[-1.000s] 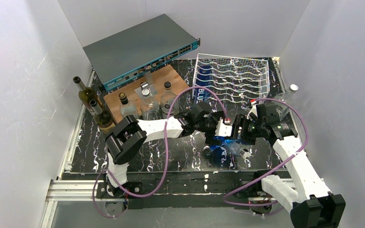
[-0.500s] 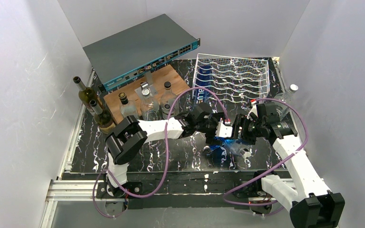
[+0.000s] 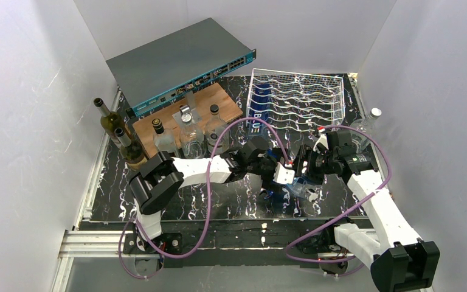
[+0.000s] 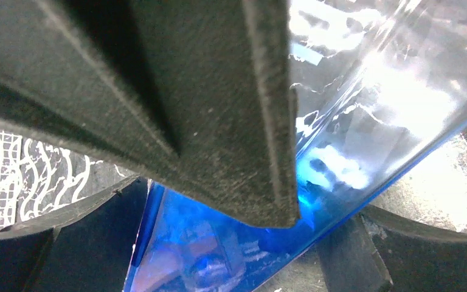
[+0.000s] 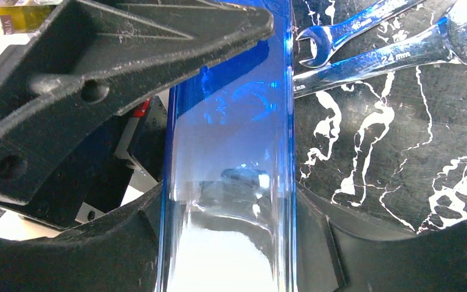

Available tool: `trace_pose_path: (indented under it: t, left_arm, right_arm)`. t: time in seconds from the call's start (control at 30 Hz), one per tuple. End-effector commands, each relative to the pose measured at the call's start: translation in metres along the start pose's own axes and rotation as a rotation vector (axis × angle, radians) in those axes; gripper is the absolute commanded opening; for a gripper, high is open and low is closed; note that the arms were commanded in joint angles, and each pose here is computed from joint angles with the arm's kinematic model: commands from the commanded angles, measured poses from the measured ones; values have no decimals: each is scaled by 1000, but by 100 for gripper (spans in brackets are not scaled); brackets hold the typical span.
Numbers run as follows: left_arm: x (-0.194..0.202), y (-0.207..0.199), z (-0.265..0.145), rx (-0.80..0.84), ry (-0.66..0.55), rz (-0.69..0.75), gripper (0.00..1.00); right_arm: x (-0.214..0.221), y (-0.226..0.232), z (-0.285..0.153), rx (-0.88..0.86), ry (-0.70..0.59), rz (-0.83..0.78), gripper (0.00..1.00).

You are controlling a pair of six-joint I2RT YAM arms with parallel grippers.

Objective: Take the wine bottle off the wine rack
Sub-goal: Place the wine bottle at the center of the board.

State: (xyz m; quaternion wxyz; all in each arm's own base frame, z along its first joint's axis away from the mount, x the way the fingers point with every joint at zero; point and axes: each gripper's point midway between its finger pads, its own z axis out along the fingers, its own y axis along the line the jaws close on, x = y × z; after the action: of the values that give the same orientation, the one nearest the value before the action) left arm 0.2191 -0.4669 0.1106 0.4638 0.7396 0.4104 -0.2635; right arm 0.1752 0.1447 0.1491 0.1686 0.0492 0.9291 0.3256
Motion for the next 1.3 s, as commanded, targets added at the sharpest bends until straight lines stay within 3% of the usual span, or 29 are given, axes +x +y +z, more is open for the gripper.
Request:
trace_pose_path:
  t: [0.0,0.57,0.83,0.9,0.97,1.13,1.23,1.27]
  left_arm:
    - [-35,9,-12,-10,-93,95,98]
    - [-35,5,-24,-23,-85,171,98]
    - [-36,10,-22,-26,-80,212,91]
    - [-35,10,-22,-20,-73,202,81]
    - [-33,11,-23,-25,-58,196,48]
    - [-32,10,-24,-25,-55,194,3]
    - [-34,12,-24,-29,-55,185,0]
    - [-34,12,-24,-31,-54,173,0]
  right_arm:
    - [-28,44,-12,-188,-102,-104,1]
    - [-21,48,-10,-226,-64,-97,1]
    - [-19,49,-10,-237,-50,-109,1]
    - [-19,49,-10,-236,-49,-110,1]
    - [-19,48,-10,-236,-51,-110,1]
    - [-19,48,-9,-235,-48,-111,1]
    - [-19,47,-8,-234,-49,-117,1]
    - [-18,47,-8,-239,-46,-121,6]
